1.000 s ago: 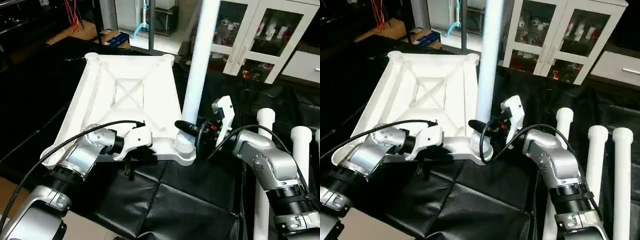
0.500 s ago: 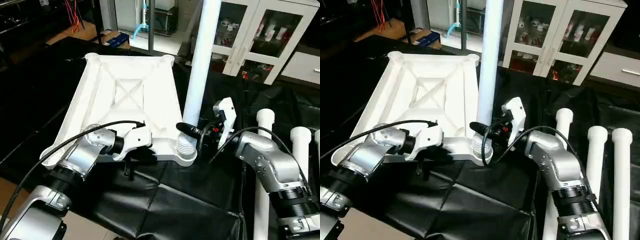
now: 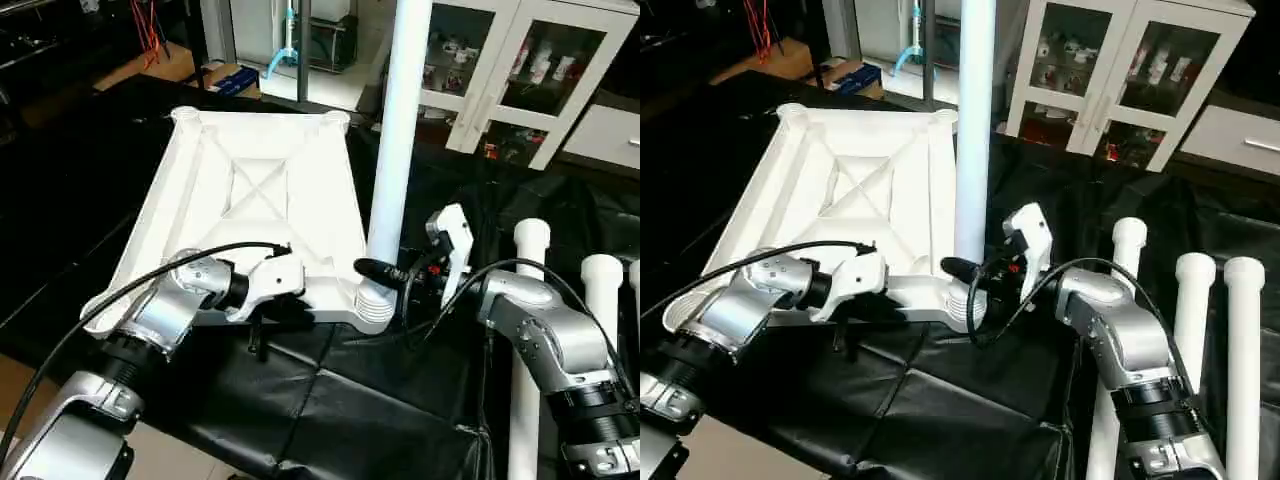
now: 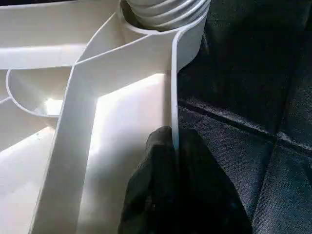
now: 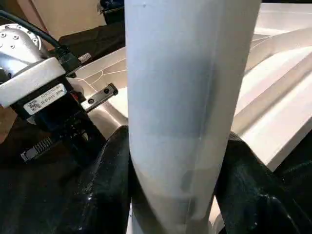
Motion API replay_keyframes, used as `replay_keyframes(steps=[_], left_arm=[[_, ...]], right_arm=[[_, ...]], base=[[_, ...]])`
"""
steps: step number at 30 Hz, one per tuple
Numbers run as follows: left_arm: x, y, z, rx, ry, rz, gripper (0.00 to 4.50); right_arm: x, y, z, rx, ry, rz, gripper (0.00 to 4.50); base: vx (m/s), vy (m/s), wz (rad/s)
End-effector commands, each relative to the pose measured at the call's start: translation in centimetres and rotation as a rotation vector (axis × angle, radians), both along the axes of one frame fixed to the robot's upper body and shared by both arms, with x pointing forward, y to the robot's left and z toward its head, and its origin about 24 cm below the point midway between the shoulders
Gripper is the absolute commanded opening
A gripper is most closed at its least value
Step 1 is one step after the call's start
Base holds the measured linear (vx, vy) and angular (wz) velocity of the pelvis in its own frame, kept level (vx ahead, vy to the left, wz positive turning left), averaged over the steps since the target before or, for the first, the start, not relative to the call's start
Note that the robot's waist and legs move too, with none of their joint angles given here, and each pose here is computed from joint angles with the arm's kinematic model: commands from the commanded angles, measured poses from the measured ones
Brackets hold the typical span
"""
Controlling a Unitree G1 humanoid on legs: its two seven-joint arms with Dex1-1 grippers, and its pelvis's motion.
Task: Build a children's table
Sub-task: Insert table leg to table base
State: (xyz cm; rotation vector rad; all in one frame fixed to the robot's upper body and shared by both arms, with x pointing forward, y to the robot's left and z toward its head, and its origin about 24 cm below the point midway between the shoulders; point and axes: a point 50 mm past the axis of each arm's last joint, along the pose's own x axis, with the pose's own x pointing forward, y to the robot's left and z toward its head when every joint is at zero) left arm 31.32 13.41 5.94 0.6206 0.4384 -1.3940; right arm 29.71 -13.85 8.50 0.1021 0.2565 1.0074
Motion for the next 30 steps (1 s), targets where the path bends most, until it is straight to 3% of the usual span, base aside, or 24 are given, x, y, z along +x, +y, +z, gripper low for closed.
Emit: replay_keyframes(steps=[1,15,30], left_arm=[[-0.4,-0.1,-1.1,0.027,0.034,-0.007,0.01],[-0.6,-0.1,-1.1,0.025,0.034,-0.016,0.01],[-0.8,0.0,-1.2,0.021,0.038,-0.009,0.01]], right_arm=[[-0.5,0.2,-1.8,-0.050,0.064,0.001,1.85],[-0.3,-0.1,-3.1,-0.097,0.049,-0.086,1.85],[-2.1,-2.2,-4.7,0.088,0.111,-0.235,1.85]], base=[[0.000,0.000,0.00],[0.000,0.000,0.00],[0.000,0.000,0.00]])
